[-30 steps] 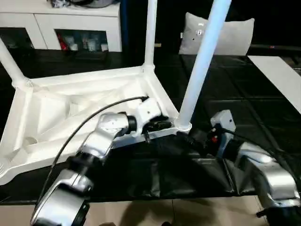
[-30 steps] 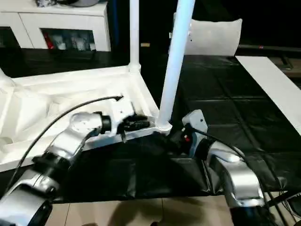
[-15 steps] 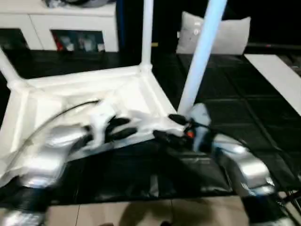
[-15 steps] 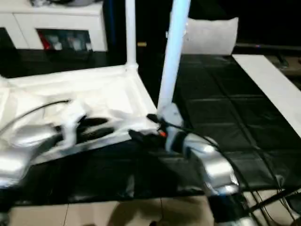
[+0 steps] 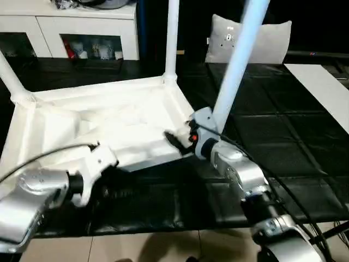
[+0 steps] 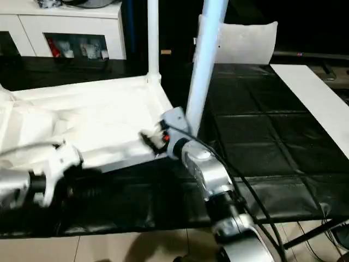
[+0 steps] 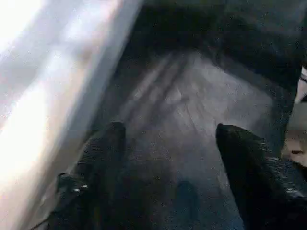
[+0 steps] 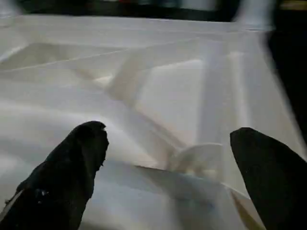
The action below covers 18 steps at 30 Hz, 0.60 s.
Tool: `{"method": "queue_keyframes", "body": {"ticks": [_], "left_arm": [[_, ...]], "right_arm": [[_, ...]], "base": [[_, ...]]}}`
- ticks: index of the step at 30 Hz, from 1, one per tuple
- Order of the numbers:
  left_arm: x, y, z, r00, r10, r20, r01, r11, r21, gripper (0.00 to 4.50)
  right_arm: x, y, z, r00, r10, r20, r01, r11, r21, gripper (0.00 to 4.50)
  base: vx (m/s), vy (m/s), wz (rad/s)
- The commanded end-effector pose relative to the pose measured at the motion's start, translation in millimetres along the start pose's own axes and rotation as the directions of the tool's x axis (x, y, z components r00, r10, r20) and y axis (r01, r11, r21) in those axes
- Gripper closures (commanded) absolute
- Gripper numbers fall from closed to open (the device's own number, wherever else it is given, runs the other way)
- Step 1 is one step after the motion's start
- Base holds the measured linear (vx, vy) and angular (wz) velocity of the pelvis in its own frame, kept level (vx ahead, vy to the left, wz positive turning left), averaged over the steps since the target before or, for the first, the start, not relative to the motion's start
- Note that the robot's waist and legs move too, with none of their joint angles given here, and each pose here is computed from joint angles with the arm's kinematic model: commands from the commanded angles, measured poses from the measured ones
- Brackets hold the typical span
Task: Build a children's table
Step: Rotate table base
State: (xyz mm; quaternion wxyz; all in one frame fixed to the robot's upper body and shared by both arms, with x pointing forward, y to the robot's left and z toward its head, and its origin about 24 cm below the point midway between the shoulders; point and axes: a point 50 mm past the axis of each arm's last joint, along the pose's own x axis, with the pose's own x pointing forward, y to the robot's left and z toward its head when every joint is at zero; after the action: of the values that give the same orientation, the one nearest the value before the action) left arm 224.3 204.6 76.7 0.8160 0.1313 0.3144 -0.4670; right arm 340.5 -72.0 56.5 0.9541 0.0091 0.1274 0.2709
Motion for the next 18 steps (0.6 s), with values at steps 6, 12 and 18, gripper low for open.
{"method": "queue_keyframes", "body": {"ticks": [6, 12, 18], "left_arm": [[1.4, 6.6, -13.9, 0.991, 0.057, -0.119, -0.054, 0.998, 0.026, 0.43], [7.9, 19.4, -10.4, 0.983, 0.151, -0.100, -0.144, 0.987, 0.073, 0.08], [12.4, 32.1, -3.3, 0.965, 0.259, -0.026, -0.254, 0.959, 0.124, 0.04]], "right_arm": [[-13.8, -63.2, 1.6, 0.945, -0.326, 0.014, 0.325, 0.944, 0.057, 0.00], [-23.8, -91.5, 4.8, 0.900, -0.436, 0.022, 0.434, 0.898, 0.067, 0.00], [-46.8, -128.8, 7.0, 0.835, -0.549, 0.030, 0.548, 0.835, 0.049, 0.00]], "base": [[0.000, 0.000, 0.00], [0.000, 0.000, 0.00], [0.000, 0.000, 0.00]]}}
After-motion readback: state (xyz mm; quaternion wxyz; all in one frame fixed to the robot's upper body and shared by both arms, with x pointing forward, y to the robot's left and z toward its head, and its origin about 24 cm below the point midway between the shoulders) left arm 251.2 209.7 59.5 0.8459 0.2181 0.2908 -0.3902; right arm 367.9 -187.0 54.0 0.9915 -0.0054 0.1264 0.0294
